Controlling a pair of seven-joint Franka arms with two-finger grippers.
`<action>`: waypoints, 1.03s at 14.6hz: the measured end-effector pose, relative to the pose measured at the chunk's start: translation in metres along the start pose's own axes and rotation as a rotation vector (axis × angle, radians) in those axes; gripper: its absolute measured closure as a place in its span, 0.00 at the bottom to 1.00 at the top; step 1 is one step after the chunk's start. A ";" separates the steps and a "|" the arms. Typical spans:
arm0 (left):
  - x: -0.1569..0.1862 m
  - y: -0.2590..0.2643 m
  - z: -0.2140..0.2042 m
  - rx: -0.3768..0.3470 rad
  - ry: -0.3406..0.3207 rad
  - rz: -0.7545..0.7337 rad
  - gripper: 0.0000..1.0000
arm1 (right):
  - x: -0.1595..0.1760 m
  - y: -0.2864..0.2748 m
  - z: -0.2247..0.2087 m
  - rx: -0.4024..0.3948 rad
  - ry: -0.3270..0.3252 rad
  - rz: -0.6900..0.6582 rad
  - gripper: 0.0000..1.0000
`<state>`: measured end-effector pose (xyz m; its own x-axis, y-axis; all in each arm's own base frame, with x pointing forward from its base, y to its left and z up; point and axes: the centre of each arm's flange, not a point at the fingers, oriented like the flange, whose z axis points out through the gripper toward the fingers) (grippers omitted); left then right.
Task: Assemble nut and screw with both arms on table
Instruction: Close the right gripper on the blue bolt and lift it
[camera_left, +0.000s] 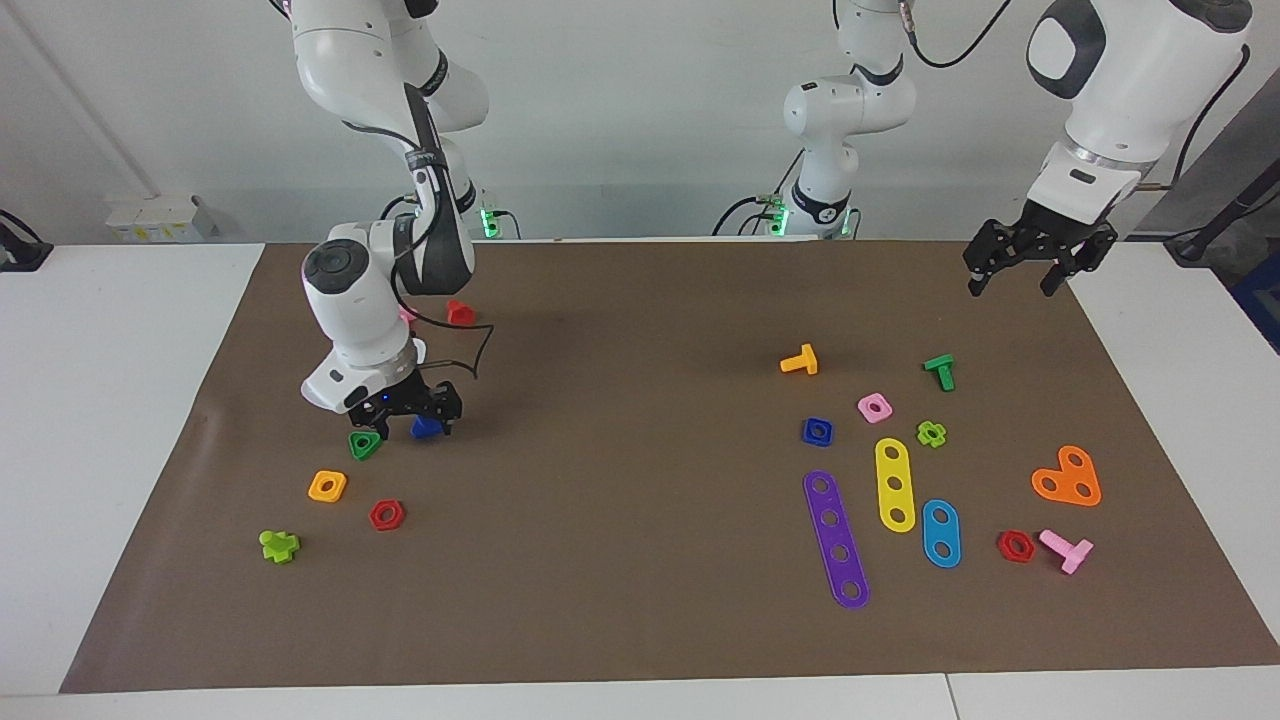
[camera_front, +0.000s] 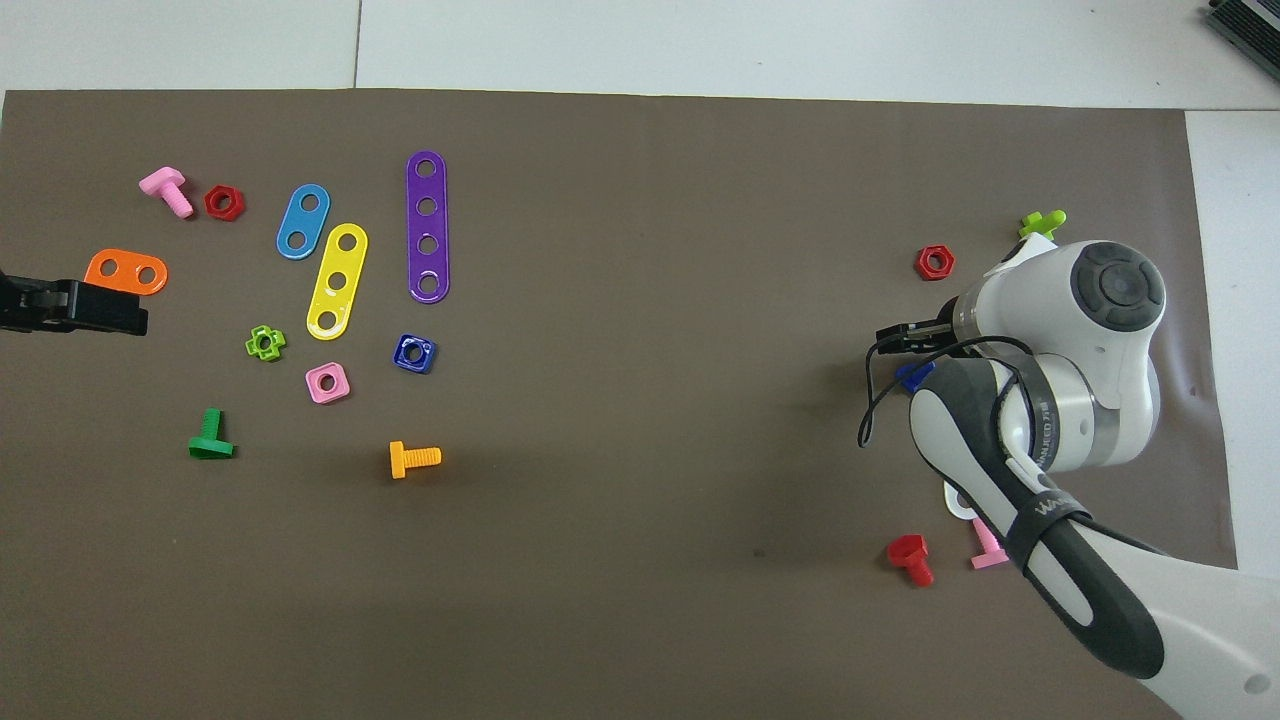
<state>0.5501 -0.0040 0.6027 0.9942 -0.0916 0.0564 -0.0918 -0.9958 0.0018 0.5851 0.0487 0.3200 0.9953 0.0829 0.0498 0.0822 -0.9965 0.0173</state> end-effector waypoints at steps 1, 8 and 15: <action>0.000 0.000 0.000 -0.002 -0.002 0.000 0.00 | -0.002 0.000 0.002 0.000 -0.006 -0.012 0.00; -0.001 0.000 0.000 -0.005 -0.003 -0.001 0.00 | -0.013 0.000 0.011 0.002 -0.044 -0.050 0.35; -0.002 -0.001 -0.001 -0.004 -0.002 -0.004 0.00 | -0.021 0.002 0.013 0.005 -0.079 -0.069 0.55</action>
<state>0.5485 -0.0028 0.6039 0.9946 -0.0879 0.0544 -0.0883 -0.9961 0.0064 0.5647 0.0447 0.3062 0.9882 0.1500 -0.0307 0.1504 -0.9885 0.0129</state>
